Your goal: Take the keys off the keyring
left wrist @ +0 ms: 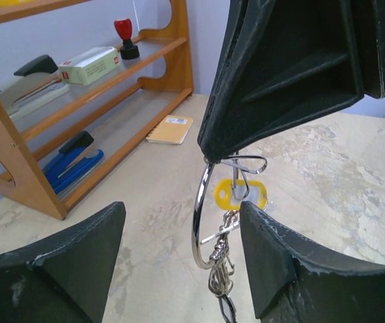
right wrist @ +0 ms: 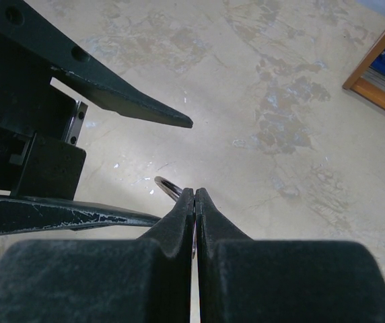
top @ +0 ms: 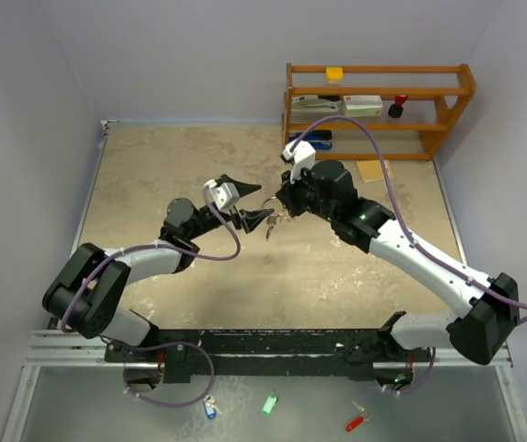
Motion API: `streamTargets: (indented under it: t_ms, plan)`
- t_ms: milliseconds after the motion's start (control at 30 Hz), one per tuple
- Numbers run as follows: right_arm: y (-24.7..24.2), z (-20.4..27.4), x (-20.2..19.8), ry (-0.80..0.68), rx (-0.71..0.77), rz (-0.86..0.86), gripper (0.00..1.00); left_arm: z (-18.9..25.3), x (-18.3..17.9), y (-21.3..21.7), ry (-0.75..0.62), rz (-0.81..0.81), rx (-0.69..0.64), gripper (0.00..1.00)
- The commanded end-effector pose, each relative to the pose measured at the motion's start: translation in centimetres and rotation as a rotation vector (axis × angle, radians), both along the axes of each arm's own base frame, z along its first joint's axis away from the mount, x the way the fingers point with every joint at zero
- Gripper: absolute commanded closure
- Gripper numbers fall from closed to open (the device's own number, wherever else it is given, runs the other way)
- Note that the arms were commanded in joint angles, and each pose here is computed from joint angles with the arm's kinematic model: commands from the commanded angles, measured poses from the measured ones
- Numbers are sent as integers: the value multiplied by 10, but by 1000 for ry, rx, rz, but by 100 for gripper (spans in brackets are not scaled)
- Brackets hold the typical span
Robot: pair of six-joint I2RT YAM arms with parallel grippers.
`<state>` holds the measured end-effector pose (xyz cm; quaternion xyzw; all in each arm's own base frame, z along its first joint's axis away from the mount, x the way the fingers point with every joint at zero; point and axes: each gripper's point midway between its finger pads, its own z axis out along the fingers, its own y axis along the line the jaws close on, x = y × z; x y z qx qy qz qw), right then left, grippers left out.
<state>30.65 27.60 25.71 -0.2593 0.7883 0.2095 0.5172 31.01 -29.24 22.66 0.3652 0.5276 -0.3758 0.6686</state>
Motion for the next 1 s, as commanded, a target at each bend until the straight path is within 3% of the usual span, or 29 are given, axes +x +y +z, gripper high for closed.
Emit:
streamTargets:
  t_ms: [0, 100, 233, 400, 467, 533, 567, 733, 867, 900, 967]
  plan:
    - [4, 35, -2, -86, 79, 14, 100, 26, 1, -7, -60, -40, -55, 35]
    - [4, 35, -3, -87, 81, 17, 100, 24, -1, -10, -48, -59, -70, 38]
    - [4, 36, -3, -89, 81, 17, 100, 19, -2, -13, -26, -81, -81, 54]
    - [6, 36, -4, -88, 82, 24, 100, 20, -3, -17, -21, -107, -108, 66]
    - [6, 36, -4, -88, 85, 26, 100, 25, -5, -20, -27, -129, -124, 75]
    - [7, 34, -5, -85, 84, 28, 100, 27, -6, -22, -29, -143, -138, 96]
    - [7, 34, -4, -85, 84, 28, 100, 28, -5, -23, -27, -148, -146, 100]
    - [6, 31, -4, -84, 82, 23, 100, 38, -10, -23, -27, -170, -204, 100]
    - [4, 35, -4, -112, 87, 19, 100, 35, 4, -14, 3, -60, -161, 100]
    - [3, 37, -3, -123, 90, 15, 96, 31, 8, -10, 9, -19, -131, 100]
    - [1, 42, -4, -154, 93, 17, 75, 27, 17, 0, -8, 75, -43, 100]
